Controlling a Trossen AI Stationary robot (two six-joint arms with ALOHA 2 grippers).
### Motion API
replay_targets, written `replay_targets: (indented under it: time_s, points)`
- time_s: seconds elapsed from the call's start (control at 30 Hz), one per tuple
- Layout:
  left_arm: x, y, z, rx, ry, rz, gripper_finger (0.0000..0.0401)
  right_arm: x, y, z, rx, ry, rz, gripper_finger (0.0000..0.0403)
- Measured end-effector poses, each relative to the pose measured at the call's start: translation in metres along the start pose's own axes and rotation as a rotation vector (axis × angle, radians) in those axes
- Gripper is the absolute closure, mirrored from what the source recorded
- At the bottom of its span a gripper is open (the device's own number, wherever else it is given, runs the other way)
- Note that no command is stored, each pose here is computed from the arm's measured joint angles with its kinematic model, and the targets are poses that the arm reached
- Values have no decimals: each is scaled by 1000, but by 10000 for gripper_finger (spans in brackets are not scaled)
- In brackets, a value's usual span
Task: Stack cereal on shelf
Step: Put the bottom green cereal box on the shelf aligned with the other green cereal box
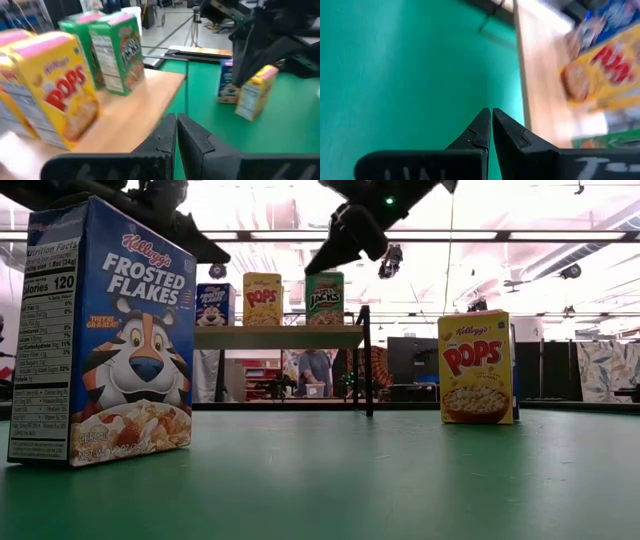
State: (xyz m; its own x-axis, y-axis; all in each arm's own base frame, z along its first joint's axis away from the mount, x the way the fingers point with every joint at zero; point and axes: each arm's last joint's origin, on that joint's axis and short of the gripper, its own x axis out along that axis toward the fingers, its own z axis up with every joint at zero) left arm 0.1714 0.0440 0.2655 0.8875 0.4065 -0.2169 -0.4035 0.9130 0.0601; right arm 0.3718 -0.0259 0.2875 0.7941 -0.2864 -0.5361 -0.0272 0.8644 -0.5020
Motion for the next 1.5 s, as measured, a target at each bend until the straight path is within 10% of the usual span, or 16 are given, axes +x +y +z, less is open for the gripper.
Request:
replay_targets:
  time_s: [0.47, 0.87, 1.1, 1.3, 1.5]
  points:
    - [-12, -33, 4, -541, 159, -394, 401, -30, 2, -41, -95, -444, -123, 394]
    - [-33, -82, 44, -985, 629, -415, 401, -39, -9, -28, -198, -548, -242, 394]
    - [-49, -127, 47, -881, 1040, -186, 401, -44, -16, -17, -212, -593, -252, 394]
    - [-62, -156, 53, -702, 1136, -55, 399, -42, -16, -21, -190, -643, -163, 394]
    - [-71, -166, 47, -759, 1186, 44, 352, -40, -12, -25, -164, -629, -138, 394]
